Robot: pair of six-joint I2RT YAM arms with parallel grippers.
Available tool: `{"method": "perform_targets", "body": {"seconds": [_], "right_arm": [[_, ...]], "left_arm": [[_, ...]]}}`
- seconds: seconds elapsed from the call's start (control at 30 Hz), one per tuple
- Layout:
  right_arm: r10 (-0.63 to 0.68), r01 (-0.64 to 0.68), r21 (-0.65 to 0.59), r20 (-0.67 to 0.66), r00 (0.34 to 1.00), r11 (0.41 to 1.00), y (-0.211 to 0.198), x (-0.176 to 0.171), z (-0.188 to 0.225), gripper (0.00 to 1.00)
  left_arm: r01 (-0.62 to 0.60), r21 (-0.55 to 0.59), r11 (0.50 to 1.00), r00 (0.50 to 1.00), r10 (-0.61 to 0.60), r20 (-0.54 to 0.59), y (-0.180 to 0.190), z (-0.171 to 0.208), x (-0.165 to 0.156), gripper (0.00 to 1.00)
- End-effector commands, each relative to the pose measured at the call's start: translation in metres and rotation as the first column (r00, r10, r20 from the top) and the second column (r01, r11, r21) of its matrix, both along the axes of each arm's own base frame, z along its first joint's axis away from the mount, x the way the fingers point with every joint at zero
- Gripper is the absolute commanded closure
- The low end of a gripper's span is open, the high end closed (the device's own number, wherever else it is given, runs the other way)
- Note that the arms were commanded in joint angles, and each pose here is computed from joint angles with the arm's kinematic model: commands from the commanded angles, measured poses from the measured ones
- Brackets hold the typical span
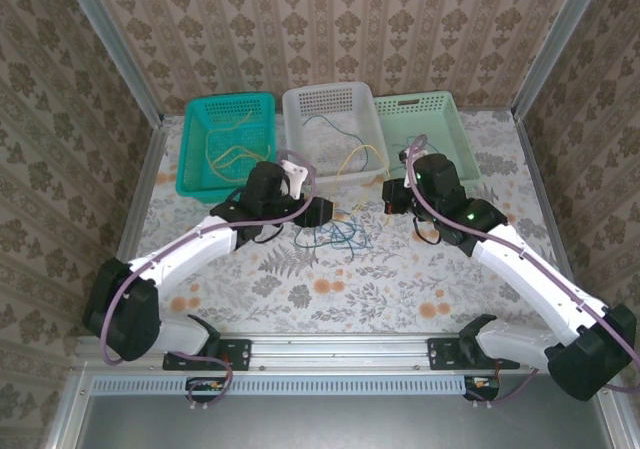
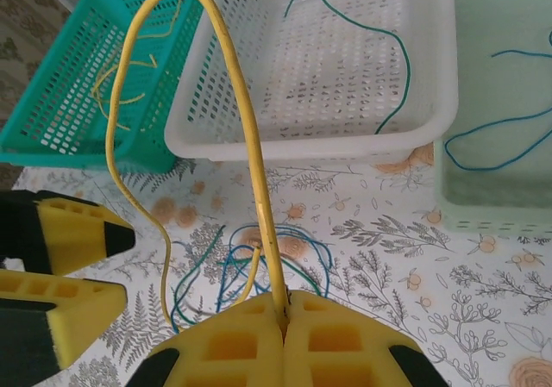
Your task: Untangle the cables
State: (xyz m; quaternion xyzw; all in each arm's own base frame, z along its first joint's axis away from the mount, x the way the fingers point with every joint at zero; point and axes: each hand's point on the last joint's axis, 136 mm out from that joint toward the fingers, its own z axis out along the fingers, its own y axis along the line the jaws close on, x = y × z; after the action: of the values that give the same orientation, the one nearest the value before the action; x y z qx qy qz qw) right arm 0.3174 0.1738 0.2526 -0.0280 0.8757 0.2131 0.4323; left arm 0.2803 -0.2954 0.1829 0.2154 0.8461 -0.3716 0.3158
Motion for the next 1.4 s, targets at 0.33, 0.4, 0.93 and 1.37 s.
{"method": "perform_targets", "body": {"seconds": [0.33,0.4,0.93,1.37], "right_arm": [[-0.056,0.040,0.142,0.109,0.992,0.989,-0.003,0.000,0.025,1.00],[-0.069,0.050,0.154,0.119,0.991,0.987,-0.005,-0.001,0.026,1.00],[-0.127,0.103,0.170,0.141,0.982,0.980,-0.016,-0.002,0.026,1.00],[0.013,0.004,-0.257,0.068,0.998,0.966,-0.034,-0.020,0.007,1.00]], "left_arm": [[-0.058,-0.092,0.994,0.996,0.052,-0.069,-0.010,-0.006,0.000,0.32],[-0.053,-0.110,0.992,0.995,0.043,-0.088,-0.015,-0.007,0.000,0.34],[-0.028,-0.078,0.997,0.996,0.021,-0.089,-0.027,-0.010,0.001,0.83],[0.005,0.245,0.970,1.000,0.000,-0.020,-0.002,-0.025,-0.003,1.00]]}}
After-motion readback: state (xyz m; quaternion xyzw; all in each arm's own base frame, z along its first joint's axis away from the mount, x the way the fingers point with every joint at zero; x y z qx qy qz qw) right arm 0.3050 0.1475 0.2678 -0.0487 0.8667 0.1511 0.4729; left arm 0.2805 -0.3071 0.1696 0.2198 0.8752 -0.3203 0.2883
